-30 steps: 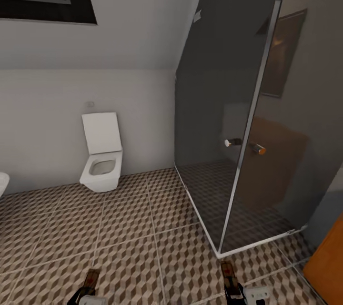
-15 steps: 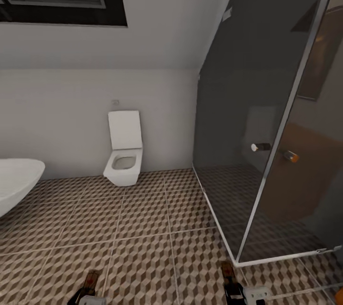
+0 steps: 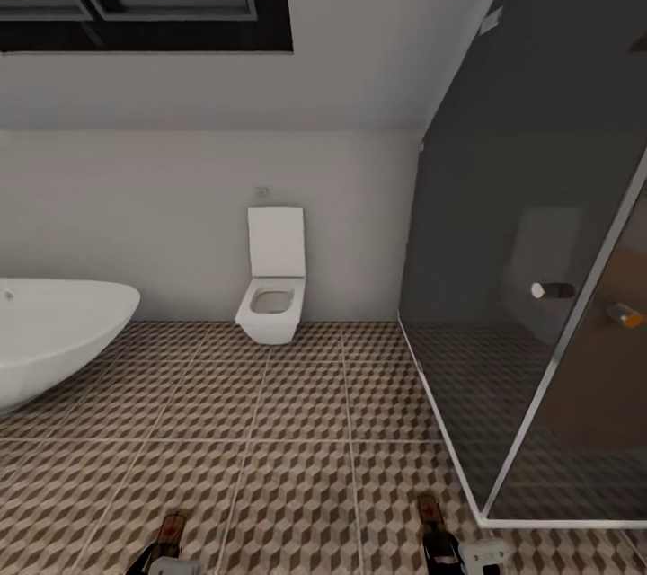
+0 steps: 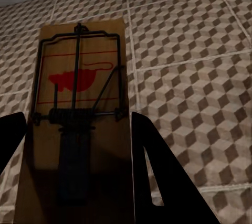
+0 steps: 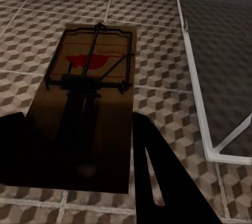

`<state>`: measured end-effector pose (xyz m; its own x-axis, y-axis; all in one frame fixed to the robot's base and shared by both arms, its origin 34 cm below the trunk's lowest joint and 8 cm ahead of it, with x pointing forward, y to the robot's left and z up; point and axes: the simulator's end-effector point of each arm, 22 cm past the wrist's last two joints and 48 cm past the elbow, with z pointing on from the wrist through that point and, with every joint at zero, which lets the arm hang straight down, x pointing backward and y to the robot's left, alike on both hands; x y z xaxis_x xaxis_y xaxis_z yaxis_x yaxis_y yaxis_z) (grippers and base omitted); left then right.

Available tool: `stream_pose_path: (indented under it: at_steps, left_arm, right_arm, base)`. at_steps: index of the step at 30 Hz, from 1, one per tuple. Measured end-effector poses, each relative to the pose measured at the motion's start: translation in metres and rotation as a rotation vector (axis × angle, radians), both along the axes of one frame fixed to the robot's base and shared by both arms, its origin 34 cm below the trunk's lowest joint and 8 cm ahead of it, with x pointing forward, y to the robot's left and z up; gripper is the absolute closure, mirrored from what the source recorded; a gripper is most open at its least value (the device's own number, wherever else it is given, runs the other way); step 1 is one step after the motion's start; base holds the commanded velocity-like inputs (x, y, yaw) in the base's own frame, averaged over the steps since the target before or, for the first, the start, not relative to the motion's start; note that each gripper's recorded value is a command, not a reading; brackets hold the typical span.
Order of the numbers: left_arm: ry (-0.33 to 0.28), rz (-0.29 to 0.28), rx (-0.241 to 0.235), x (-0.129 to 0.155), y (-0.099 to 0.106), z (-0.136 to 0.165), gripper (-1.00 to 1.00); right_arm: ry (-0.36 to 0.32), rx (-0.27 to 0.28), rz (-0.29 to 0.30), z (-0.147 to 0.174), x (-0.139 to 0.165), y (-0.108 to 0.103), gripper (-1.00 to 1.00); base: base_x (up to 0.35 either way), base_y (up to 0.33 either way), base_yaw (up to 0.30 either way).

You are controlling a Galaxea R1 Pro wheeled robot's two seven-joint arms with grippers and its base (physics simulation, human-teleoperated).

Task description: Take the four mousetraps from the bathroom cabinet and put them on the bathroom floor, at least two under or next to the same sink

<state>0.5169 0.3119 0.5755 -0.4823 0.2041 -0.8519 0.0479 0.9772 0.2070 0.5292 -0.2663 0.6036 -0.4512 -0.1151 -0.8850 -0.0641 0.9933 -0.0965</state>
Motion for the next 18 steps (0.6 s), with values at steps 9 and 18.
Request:
stream_pose_path:
  at_steps: [9, 18]
  left_arm:
    - [0.0, 0.0, 0.0, 0.0, -0.0001, 0.0, 1.0]
    - [0.0, 0.0, 0.0, 0.0, 0.0, 0.0, 1.0]
  right_arm:
    - [-0.02, 0.001, 0.004, 0.0039, 0.0019, 0.001, 1.0]
    - [-0.022, 0.001, 0.004, 0.0041, 0.0019, 0.0011, 1.0]
  base:
    - [0.0, 0.0, 0.288]
    - [0.0, 0.0, 0.288]
